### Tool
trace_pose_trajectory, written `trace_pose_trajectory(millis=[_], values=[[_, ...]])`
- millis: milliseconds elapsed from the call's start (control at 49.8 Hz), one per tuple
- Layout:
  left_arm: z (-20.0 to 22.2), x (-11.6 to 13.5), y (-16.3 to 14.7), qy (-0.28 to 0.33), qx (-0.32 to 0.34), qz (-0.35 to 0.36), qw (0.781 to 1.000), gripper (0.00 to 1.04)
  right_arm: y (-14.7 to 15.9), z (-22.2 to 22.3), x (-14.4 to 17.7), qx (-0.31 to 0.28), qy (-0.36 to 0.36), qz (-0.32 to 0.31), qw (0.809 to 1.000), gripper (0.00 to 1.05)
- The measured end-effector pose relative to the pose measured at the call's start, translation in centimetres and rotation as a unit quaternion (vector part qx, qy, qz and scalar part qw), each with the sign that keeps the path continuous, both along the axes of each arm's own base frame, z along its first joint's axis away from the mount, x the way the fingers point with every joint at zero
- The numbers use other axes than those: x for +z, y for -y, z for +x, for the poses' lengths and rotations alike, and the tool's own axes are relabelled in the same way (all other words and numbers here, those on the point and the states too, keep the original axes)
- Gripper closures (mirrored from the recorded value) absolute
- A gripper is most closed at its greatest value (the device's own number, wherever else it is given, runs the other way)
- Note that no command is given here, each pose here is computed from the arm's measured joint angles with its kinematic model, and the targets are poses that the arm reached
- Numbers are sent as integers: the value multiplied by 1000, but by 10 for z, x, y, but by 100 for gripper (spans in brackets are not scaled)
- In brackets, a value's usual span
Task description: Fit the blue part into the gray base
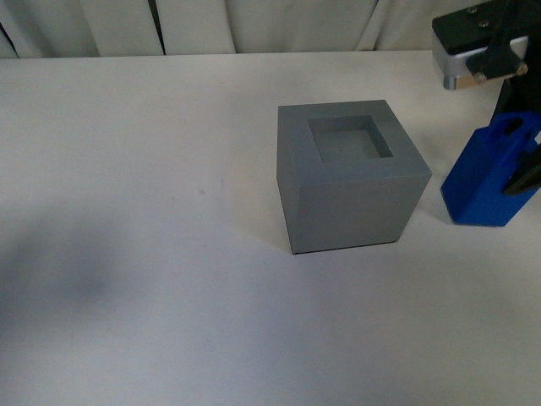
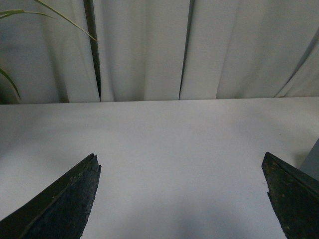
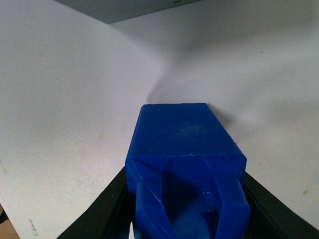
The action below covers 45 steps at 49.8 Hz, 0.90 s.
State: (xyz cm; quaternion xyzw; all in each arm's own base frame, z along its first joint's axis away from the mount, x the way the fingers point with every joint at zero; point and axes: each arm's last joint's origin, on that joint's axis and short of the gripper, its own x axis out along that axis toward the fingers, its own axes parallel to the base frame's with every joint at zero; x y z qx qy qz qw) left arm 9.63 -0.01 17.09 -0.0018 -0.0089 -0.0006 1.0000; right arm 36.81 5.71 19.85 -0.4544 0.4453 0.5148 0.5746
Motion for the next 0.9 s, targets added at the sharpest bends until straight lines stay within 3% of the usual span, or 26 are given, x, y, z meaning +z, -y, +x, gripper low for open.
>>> trace_pose_trajectory(millis=[261, 482, 904], values=[[0, 0, 0, 0, 0, 0, 1000, 6, -9, 0, 65, 10, 38, 56, 998, 58], [0, 0, 0, 0, 0, 0, 1000, 6, -46, -7, 107, 60, 55, 87, 993, 58], [0, 0, 0, 0, 0, 0, 1000, 6, -97, 1, 78, 107, 21, 80, 991, 58]])
